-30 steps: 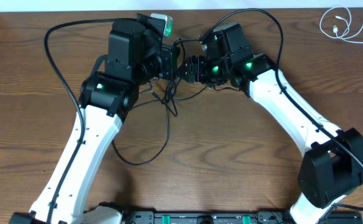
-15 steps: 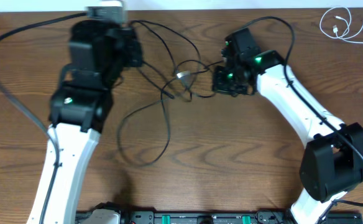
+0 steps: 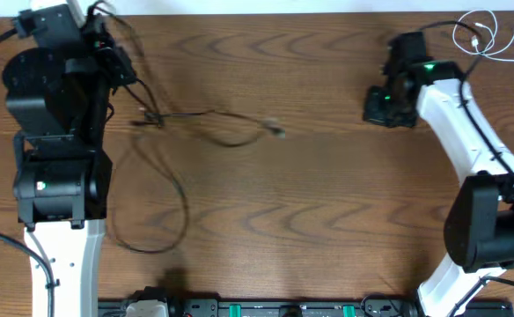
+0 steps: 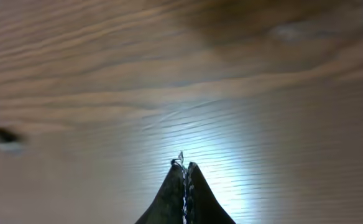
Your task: Untangle cables
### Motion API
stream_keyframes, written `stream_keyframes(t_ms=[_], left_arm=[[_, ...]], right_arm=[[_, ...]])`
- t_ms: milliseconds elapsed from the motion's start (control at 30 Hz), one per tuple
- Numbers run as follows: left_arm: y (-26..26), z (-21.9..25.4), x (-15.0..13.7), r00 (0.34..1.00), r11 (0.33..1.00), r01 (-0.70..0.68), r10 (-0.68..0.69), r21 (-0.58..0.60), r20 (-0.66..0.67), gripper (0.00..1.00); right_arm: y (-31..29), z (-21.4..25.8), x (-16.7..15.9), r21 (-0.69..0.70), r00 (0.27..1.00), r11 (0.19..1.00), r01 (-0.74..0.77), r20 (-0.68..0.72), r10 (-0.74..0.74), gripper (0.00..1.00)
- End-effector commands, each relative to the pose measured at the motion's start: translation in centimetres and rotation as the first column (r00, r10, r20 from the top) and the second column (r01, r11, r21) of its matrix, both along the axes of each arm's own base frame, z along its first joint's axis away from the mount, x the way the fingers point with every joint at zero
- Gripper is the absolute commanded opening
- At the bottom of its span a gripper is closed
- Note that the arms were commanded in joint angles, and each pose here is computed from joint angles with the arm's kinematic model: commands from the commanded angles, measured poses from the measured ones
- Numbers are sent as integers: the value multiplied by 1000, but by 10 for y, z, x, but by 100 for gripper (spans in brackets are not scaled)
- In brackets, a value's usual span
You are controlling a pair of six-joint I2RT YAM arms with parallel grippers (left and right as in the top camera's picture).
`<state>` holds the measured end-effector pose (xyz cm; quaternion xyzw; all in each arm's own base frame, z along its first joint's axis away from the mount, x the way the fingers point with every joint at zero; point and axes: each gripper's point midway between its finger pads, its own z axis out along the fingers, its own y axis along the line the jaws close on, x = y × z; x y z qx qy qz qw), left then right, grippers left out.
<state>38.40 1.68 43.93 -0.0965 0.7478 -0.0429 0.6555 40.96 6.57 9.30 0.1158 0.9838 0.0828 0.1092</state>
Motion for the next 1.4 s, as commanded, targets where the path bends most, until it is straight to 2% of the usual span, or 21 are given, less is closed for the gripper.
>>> stream_keyframes(t_ms=[0, 67, 167, 267, 333, 433, 633, 800, 833, 1067, 1367], left_arm=[[-3, 6, -6, 1000, 1000, 27, -27, -11, -7, 7], [-18, -7, -6, 992, 993, 111, -113, -31, -56, 8], [-48, -25, -9, 951, 957, 276, -285, -88, -119, 7], [-85, -41, -19, 853, 865, 472, -497, -170, -161, 7], [-111, -48, -32, 747, 763, 609, -644, -216, -166, 7], [-135, -49, -49, 612, 624, 735, -779, -266, -136, 8], [-151, -40, -68, 491, 489, 816, -868, -308, -77, 8], [-160, -34, -82, 409, 396, 851, -912, -345, -37, 9], [-160, -35, -83, 408, 394, 848, -912, -355, -38, 9], [-161, -38, -85, 407, 393, 837, -912, -380, -47, 9], [-161, -43, -87, 405, 393, 822, -912, -413, -62, 9]], right_arm=[[-4, -1, 1, 87, 993, 989, -116, 18, 115, 1], [28, 9, 2, 214, 955, 931, -295, 103, 278, 1], [75, 33, -2, 338, 856, 789, -512, 269, 441, 3], [112, 55, -6, 384, 765, 666, -640, 400, 504, 20], [144, 73, -8, 383, 687, 576, -722, 497, 530, 37], [173, 93, -10, 365, 617, 507, -781, 580, 532, 53], [194, 143, -8, 330, 564, 491, -806, 678, 471, 63], [223, 181, -17, 245, 440, 428, -870, 777, 450, 73], [231, 183, -20, 232, 419, 412, -881, 786, 454, 75], [268, 169, -31, 141, 395, 461, -876, 759, 517, 74], [266, 167, -13, 56, 401, 562, -825, 758, 514, 65]])
